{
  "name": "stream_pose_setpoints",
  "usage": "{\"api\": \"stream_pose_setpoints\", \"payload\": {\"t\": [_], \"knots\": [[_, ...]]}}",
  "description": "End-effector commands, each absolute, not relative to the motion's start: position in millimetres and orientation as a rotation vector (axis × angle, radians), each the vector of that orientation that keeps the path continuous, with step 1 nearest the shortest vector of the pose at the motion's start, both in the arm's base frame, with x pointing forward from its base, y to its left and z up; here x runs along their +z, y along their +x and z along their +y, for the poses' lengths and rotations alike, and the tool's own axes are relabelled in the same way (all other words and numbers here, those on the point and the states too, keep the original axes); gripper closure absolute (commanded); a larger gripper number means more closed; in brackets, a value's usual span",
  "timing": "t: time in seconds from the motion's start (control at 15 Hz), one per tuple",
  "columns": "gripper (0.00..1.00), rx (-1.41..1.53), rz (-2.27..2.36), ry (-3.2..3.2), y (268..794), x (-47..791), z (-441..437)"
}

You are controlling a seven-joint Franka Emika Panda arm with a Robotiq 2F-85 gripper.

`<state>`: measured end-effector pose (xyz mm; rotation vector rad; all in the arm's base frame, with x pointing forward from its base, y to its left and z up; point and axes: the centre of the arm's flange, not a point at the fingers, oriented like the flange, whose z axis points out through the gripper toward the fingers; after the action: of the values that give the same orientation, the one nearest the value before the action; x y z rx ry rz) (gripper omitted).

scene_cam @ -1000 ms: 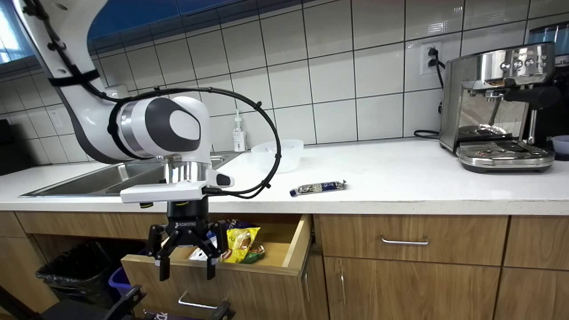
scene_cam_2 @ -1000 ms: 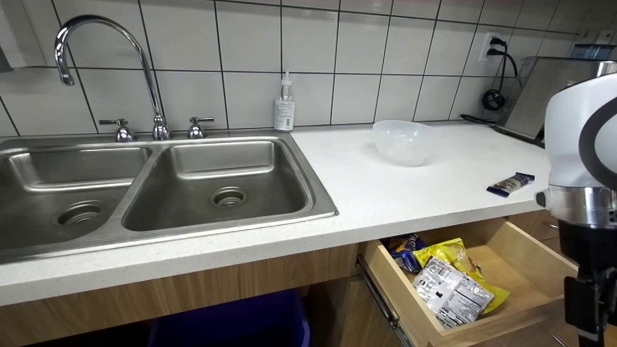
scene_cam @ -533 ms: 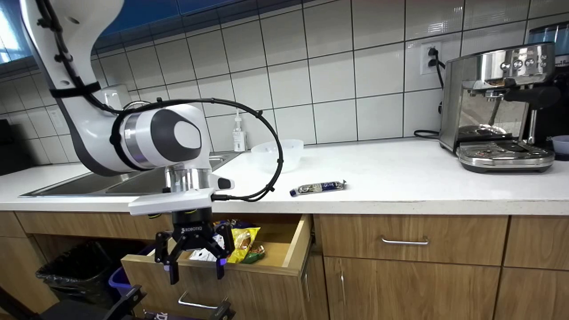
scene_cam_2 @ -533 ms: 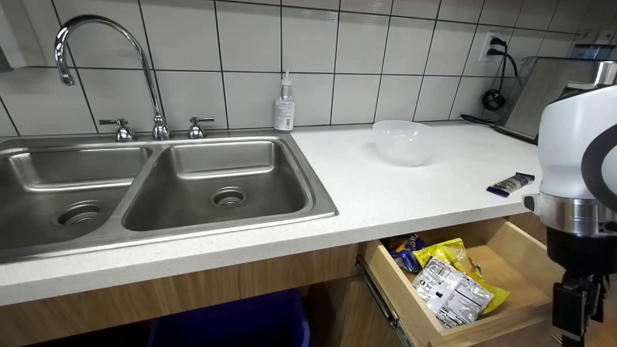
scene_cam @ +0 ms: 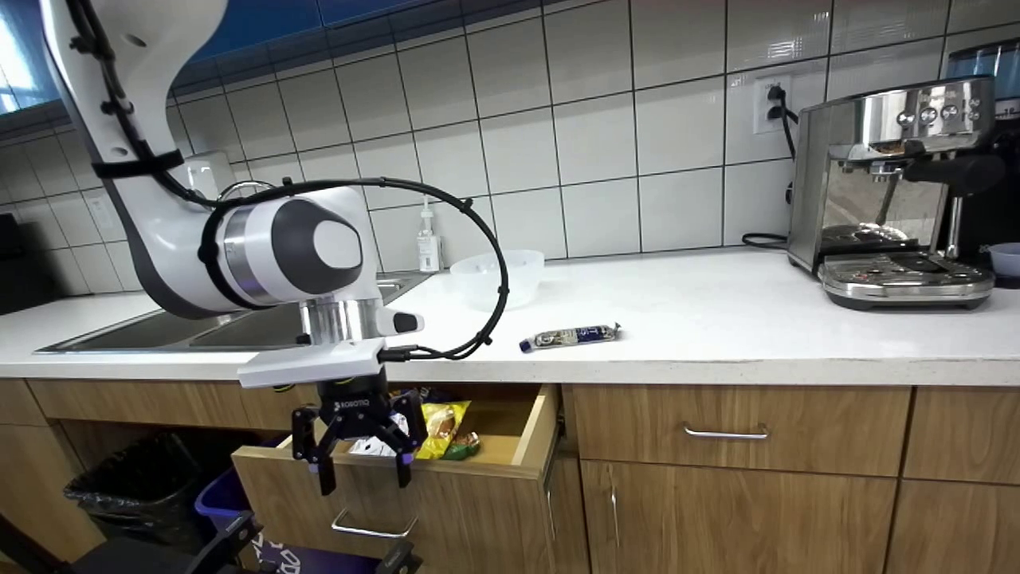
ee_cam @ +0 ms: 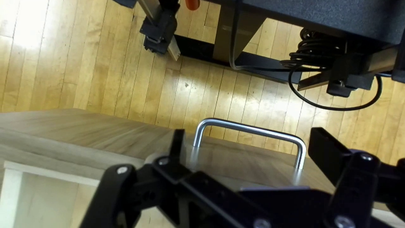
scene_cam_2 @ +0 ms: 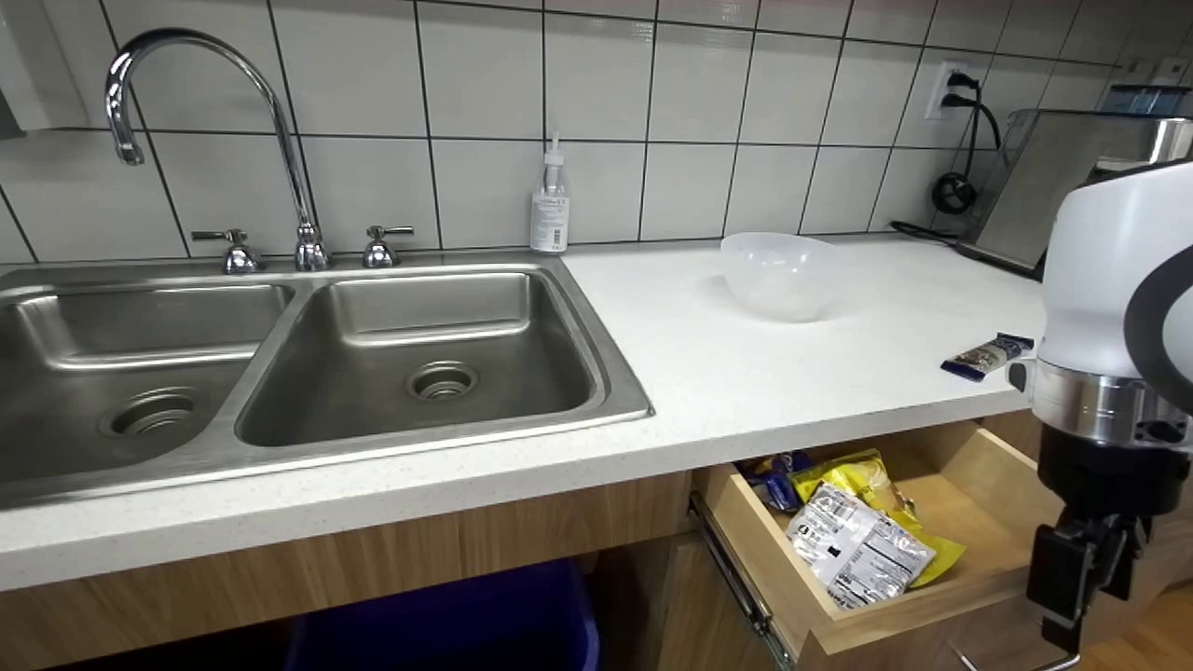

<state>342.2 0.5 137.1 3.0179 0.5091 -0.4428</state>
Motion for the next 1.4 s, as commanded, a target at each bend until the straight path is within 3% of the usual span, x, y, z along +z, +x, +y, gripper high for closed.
{"api": "stream_pose_setpoints", "payload": {"t": [0.0,1.33], "knots": [[0.00,-0.328,0.411,3.040,302.7,144.5,-3.8],[0.00,-0.020,0.165,3.056,353.4,147.0,-18.8]]}}
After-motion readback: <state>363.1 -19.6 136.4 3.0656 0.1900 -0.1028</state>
